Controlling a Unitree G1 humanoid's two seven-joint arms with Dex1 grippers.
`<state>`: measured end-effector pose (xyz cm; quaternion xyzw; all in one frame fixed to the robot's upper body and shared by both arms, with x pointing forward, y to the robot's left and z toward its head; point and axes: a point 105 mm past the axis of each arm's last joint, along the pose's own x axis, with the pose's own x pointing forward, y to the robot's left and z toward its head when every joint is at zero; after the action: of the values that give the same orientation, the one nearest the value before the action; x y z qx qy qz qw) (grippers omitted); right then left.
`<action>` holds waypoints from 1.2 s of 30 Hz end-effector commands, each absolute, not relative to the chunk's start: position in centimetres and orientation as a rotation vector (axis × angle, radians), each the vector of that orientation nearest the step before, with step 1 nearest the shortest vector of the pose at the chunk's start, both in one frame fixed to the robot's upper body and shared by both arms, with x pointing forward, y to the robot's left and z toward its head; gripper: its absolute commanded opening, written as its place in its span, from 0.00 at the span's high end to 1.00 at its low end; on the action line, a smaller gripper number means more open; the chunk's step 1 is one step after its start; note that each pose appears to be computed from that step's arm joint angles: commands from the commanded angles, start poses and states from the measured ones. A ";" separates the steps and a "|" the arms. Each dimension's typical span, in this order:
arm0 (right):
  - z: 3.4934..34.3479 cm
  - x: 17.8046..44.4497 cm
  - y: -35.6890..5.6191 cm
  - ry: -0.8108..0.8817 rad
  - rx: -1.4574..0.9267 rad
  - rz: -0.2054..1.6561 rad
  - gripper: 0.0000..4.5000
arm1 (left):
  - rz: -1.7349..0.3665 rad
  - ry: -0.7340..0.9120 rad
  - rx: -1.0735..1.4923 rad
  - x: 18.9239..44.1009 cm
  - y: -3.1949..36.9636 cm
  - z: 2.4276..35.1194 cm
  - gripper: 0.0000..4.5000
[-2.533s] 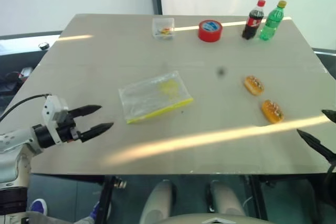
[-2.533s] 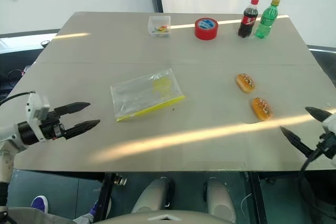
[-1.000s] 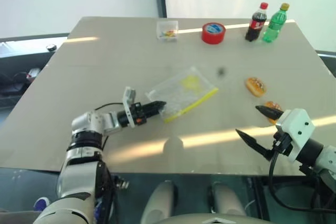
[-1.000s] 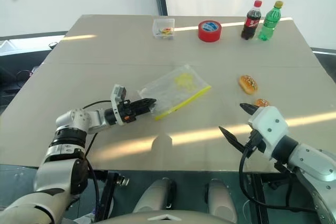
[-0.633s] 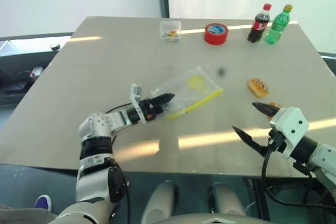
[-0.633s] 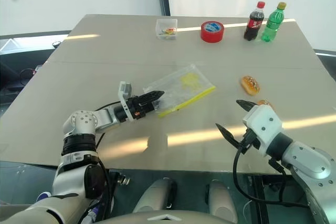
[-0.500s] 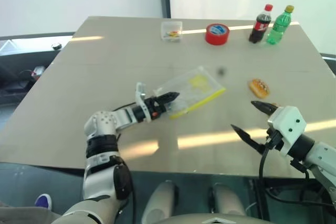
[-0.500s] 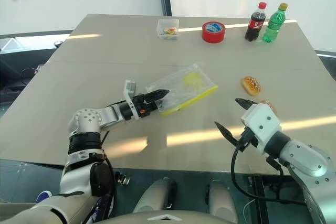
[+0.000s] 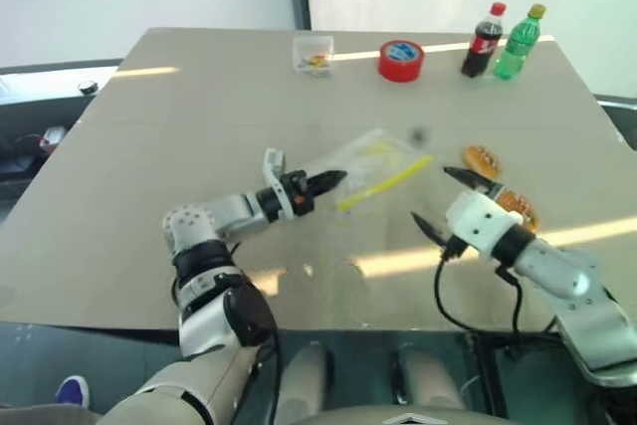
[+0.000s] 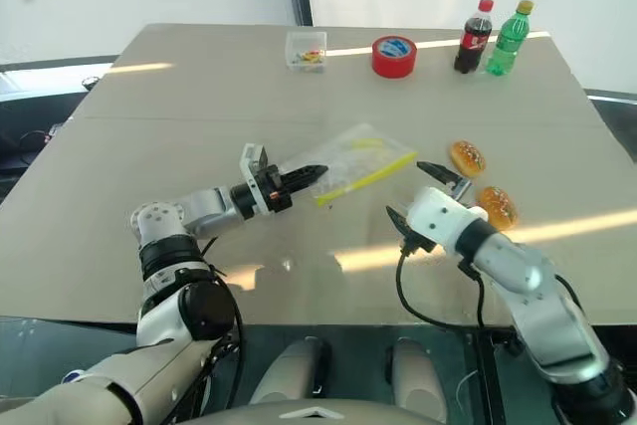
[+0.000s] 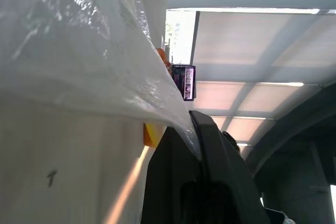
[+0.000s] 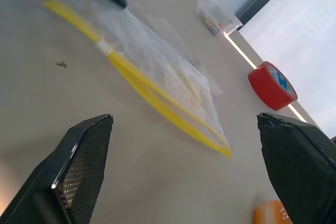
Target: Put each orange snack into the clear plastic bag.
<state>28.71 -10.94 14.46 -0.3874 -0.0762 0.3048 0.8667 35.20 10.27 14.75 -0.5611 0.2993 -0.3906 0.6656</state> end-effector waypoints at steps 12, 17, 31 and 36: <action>17.4 36.3 -9.5 -0.445 -1.156 0.333 0.00 | -0.991 0.596 -1.208 34.1 10.7 19.2 0.99; 17.0 36.5 -9.0 -0.460 -1.153 0.367 0.00 | -0.994 0.586 -1.192 33.7 10.8 19.5 0.99; 16.2 37.6 -9.3 -0.416 -1.075 0.437 0.99 | -0.962 0.537 -1.182 32.6 10.9 20.1 1.00; 17.5 38.5 -10.3 -0.420 -1.050 0.387 0.99 | -0.910 0.512 -1.109 32.6 11.9 20.1 1.00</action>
<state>37.98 -9.38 15.20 -0.5039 -0.1751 0.2097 0.8194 32.94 11.60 18.74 -0.5179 0.2593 -0.3978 0.7116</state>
